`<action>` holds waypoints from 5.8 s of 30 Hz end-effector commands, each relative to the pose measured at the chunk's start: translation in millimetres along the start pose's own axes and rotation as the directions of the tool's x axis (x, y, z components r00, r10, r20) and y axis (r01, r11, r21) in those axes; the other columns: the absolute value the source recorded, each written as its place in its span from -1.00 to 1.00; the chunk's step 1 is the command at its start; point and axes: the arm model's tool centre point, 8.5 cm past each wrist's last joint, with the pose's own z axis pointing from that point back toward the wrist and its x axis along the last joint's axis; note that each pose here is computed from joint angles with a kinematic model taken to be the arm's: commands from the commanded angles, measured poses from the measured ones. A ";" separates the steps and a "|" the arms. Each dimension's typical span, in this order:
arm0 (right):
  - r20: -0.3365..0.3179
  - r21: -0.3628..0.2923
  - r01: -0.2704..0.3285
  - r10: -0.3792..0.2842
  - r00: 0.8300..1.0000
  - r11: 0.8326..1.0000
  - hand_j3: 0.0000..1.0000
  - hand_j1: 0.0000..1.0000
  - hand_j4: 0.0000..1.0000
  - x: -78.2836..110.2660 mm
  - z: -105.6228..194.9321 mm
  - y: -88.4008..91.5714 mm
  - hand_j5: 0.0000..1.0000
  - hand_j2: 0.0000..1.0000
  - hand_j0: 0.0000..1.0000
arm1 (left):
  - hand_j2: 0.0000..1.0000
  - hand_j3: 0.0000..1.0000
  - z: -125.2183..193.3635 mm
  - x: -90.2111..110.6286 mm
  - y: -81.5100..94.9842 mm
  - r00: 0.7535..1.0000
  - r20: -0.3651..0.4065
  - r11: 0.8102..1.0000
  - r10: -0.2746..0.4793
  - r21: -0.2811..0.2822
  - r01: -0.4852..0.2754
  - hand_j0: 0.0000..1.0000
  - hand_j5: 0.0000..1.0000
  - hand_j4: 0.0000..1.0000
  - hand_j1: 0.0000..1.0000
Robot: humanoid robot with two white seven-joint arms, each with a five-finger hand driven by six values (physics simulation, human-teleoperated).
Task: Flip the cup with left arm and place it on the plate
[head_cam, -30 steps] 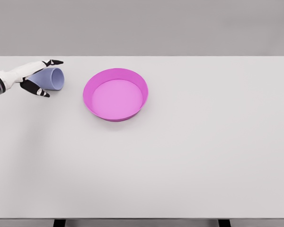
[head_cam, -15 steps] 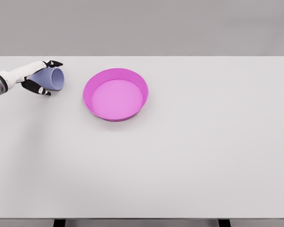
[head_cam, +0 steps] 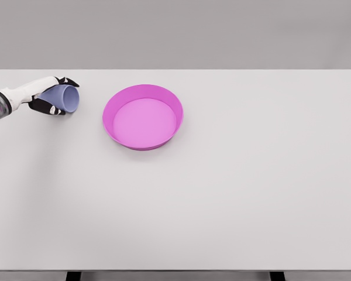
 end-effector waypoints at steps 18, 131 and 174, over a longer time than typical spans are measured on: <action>0.000 0.000 0.000 0.000 1.000 1.000 1.00 1.00 1.00 0.0 0.0 0.0 1.00 1.00 1.00 | 0.40 0.40 -8.6 33.3 15.0 0.991 0.133 0.996 0.018 0.079 -0.029 0.40 0.40 0.40 0.40; 0.000 0.000 0.000 0.000 1.000 1.000 1.00 1.00 1.00 0.0 0.0 0.0 1.00 1.00 1.00 | 0.47 0.47 -60.6 156.8 -94.0 0.667 0.513 0.807 0.540 -0.090 -0.583 0.47 0.47 0.47 0.47; 0.000 0.000 0.000 0.000 1.000 1.000 1.00 1.00 1.00 0.0 0.0 0.0 1.00 1.00 1.00 | 1.00 1.00 -53.6 145.6 -92.3 0.671 0.507 0.802 0.540 -0.070 -0.593 1.00 1.00 1.00 1.00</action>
